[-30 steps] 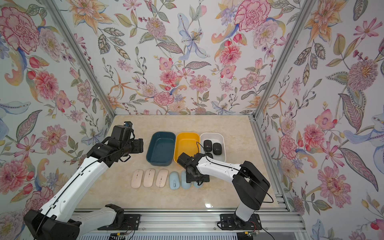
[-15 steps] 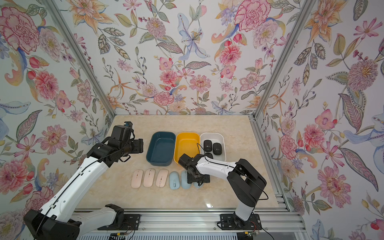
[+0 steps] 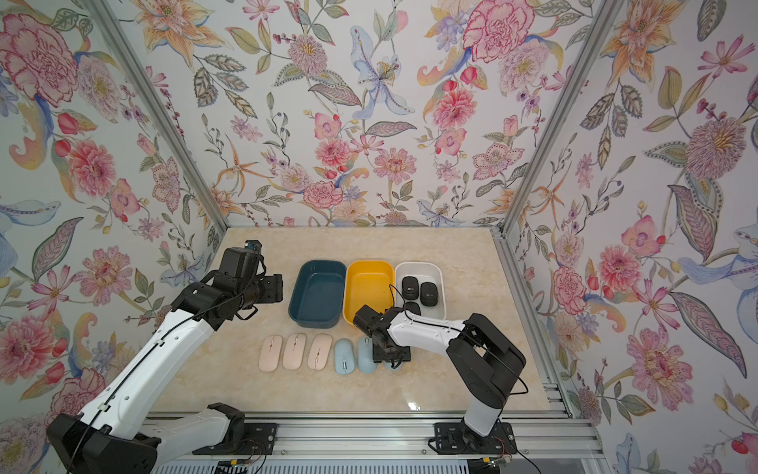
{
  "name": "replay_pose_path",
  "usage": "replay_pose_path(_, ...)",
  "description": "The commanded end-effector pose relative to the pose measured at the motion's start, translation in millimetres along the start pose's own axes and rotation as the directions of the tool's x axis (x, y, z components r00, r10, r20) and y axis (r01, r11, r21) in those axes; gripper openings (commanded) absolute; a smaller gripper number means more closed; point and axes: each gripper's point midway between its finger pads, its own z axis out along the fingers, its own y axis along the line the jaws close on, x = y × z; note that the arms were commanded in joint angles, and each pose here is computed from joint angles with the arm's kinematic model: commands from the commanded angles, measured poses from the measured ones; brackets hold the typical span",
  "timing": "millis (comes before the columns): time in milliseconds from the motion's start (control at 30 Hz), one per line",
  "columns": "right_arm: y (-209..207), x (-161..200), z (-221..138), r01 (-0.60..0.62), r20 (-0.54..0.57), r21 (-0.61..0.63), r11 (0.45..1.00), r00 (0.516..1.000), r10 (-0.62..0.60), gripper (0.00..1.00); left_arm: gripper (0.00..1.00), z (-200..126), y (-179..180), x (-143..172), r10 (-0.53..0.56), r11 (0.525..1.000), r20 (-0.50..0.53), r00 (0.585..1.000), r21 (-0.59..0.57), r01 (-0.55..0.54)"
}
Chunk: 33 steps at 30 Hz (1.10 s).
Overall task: Place the mice by color into the storage box
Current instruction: Pick up the mouse from the center of the board, then place the mouse in the storage box.
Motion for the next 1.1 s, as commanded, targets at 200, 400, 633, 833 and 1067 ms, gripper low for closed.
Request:
replay_pose_path(200, -13, 10, -25, 0.034, -0.017, 0.039, 0.999, 0.999, -0.033, 0.57, 0.78, -8, 3, -5, 0.010, 1.000, 0.014, 1.000, -0.016, -0.010)
replay_pose_path(400, -16, 3, -60, 0.033, 0.023, 0.023, 0.999, 0.999, -0.033, 0.57, 0.78, -8, 3, -6, 0.013, 1.000, 0.014, 1.000, -0.020, -0.013)
replay_pose_path(633, -16, -20, -123, 0.047, 0.098, -0.019, 0.999, 0.994, -0.045, 0.57, 0.78, -7, 3, -5, 0.008, 1.000, 0.012, 1.000, -0.020, -0.008)
replay_pose_path(833, 3, -71, -166, 0.047, 0.173, -0.125, 0.991, 0.985, -0.025, 0.57, 0.78, -8, 3, -6, 0.005, 1.000, 0.016, 1.000, -0.018, -0.005)
replay_pose_path(1067, 27, -148, -170, 0.124, 0.232, -0.128, 0.984, 0.968, -0.092, 0.57, 0.79, -16, 4, -14, -0.001, 1.000, 0.042, 0.999, -0.017, 0.002)
